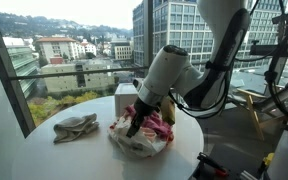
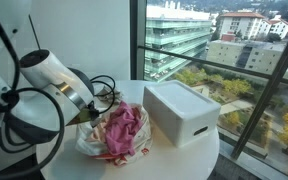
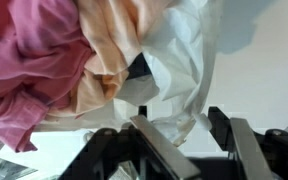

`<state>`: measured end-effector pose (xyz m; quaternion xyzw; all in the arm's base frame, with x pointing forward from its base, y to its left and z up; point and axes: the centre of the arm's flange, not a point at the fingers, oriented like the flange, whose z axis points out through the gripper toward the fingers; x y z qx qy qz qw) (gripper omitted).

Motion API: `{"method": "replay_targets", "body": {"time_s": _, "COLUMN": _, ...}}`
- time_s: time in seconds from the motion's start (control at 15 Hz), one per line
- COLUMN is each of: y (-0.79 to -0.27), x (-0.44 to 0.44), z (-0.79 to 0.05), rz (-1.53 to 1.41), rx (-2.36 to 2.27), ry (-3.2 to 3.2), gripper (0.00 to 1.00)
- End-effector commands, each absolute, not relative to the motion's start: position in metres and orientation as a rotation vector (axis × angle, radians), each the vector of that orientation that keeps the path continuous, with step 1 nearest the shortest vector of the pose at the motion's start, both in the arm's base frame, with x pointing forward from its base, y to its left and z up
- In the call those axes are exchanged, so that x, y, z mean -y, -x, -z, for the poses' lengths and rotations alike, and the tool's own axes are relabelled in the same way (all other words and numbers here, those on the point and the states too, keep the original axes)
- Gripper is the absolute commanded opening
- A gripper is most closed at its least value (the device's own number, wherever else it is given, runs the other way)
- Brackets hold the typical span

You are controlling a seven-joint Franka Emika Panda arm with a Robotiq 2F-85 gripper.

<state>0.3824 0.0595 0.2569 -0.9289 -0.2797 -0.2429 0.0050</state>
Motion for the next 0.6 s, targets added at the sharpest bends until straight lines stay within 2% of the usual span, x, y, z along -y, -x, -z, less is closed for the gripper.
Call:
{"method": "replay_targets", "body": {"time_s": 0.0, "y": -0.385, "x": -0.061, "z": -0.231, "rz": 0.746, "rx": 0.852, "ry": 2.906, "gripper": 0.35}}
{"method": "replay_targets", "body": {"time_s": 0.2, "y": -0.384, "x": -0.061, "z": -0.217, "rz": 0.676, "rx": 0.839, "ry": 2.917, "gripper": 0.15}}
{"method": "replay_targets", "body": {"time_s": 0.4, "y": -0.384, "x": -0.061, "z": -0.207, "rz": 0.634, "rx": 0.807, "ry": 2.922, "gripper": 0.09}}
{"method": "replay_targets", "body": {"time_s": 0.47, "y": -0.383, "x": -0.061, "z": -0.205, "rz": 0.622, "rx": 0.803, "ry": 2.924, "gripper": 0.12}}
{"method": "replay_targets", "body": {"time_s": 0.53, "y": -0.386, "x": -0.060, "z": -0.202, "rz": 0.613, "rx": 0.768, "ry": 2.930, "gripper": 0.11}}
